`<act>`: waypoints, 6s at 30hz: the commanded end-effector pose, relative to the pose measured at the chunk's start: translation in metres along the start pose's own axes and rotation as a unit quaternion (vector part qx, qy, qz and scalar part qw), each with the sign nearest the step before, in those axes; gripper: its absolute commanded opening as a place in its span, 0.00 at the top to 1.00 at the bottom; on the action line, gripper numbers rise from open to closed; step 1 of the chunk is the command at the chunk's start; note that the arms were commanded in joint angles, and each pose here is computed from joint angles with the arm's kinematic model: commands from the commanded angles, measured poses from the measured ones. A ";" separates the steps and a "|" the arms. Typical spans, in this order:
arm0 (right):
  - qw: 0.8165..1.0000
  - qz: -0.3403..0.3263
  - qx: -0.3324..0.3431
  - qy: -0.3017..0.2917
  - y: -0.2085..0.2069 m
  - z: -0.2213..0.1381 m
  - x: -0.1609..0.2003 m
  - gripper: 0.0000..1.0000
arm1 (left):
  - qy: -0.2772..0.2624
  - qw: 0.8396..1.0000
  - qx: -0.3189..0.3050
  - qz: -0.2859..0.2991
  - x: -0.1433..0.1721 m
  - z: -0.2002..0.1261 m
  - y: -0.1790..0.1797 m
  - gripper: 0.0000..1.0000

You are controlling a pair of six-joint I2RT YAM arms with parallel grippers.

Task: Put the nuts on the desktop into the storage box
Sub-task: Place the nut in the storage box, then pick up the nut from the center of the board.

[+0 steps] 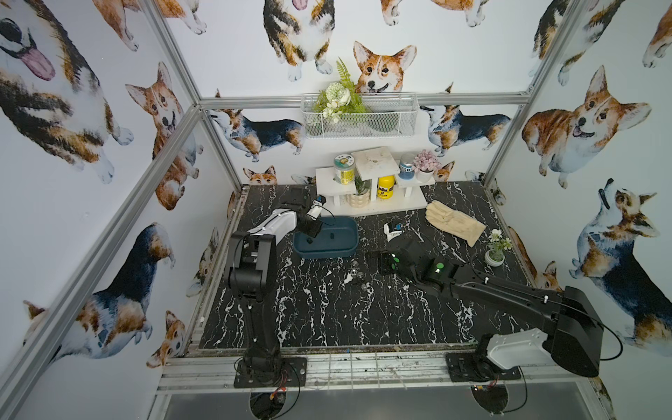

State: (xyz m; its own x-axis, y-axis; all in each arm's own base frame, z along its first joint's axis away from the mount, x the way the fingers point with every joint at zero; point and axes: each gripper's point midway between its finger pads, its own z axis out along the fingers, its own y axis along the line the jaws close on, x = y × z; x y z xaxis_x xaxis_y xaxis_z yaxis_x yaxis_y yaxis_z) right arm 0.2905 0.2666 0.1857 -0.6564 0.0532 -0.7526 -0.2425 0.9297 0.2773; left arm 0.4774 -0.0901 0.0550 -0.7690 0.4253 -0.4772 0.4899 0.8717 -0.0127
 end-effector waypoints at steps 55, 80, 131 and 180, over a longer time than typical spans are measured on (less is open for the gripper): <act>0.980 0.026 0.032 0.194 0.025 0.056 0.090 0.21 | -0.150 0.982 -0.026 0.110 0.029 -0.209 -0.070 0.06; 0.964 -0.048 0.053 0.257 0.021 0.099 0.138 0.60 | -0.106 0.981 0.084 0.137 0.095 -0.202 -0.116 0.00; 0.884 0.213 -0.396 0.127 0.105 -0.043 0.013 0.86 | -0.150 0.844 0.248 0.450 0.048 -0.182 -0.262 0.35; 0.866 0.309 -0.383 0.088 0.083 -0.033 0.005 0.84 | -0.163 0.887 0.262 0.344 0.025 -0.169 -0.265 0.56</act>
State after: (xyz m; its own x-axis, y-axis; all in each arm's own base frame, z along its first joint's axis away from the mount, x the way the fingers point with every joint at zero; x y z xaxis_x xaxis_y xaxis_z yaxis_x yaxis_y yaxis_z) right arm 0.2458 0.3290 0.2082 -0.9142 0.3374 -0.2246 -0.1295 0.2820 0.9506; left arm 0.2449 -0.2655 0.1913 -0.0791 0.6664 -0.7414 0.9936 0.1130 -0.0045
